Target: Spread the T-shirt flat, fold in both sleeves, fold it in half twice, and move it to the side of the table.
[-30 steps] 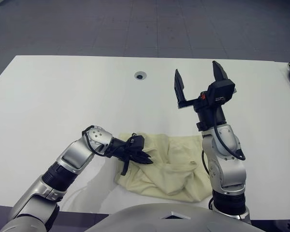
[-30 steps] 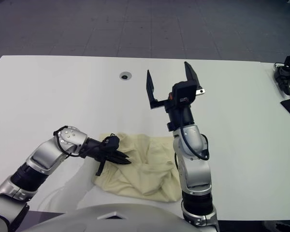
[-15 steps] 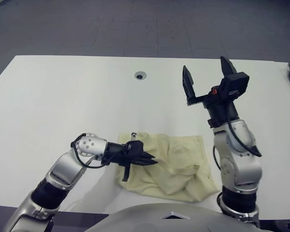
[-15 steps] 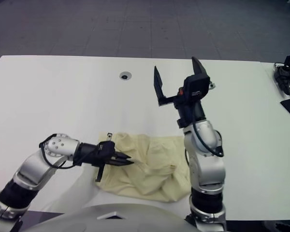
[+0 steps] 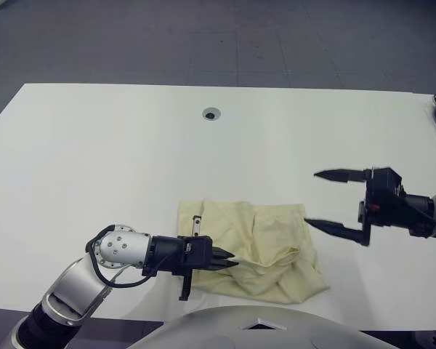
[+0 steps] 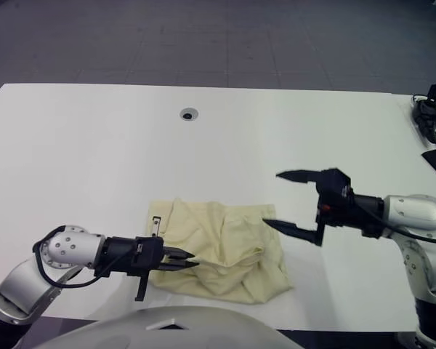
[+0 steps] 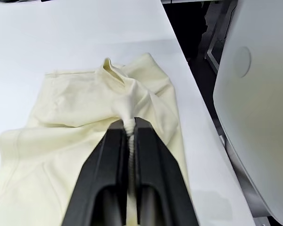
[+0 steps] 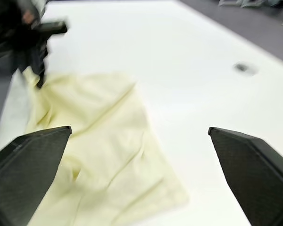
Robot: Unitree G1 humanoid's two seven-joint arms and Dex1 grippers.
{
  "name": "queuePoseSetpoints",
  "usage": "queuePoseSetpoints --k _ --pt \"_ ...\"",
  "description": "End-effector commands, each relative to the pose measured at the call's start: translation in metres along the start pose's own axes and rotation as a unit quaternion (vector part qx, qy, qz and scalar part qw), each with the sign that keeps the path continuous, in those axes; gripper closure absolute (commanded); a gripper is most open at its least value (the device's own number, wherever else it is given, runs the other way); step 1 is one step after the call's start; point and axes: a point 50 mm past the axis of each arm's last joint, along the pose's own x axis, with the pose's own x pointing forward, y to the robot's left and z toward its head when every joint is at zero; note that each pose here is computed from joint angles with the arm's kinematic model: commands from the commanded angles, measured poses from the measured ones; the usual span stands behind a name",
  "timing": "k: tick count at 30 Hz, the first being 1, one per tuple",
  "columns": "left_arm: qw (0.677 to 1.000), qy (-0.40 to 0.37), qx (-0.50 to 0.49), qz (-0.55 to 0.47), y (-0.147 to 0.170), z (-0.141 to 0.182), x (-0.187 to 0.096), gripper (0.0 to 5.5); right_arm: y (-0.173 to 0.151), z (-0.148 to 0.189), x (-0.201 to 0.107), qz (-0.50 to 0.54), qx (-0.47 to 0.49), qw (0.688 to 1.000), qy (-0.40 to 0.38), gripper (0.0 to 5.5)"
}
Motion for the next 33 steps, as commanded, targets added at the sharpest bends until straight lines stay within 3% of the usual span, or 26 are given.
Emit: queuePoseSetpoints --k 1,7,17,33 --pt "1.000 0.012 0.013 -0.002 -0.002 0.003 -0.007 5.48 0.001 -0.008 -0.002 0.048 -0.030 0.996 0.073 0.10" --pt "1.000 0.027 0.005 -0.015 -0.006 0.000 -0.008 5.48 0.001 -0.026 0.006 0.092 -0.094 0.982 0.138 0.10" --pt "0.998 0.019 0.003 -0.053 -0.015 0.004 -0.003 5.48 0.012 -0.029 0.042 0.158 -0.135 0.970 0.126 0.10" --pt "0.997 0.032 0.014 -0.071 -0.013 0.004 -0.004 5.48 0.019 -0.031 0.064 0.205 -0.140 0.961 0.123 2.59"
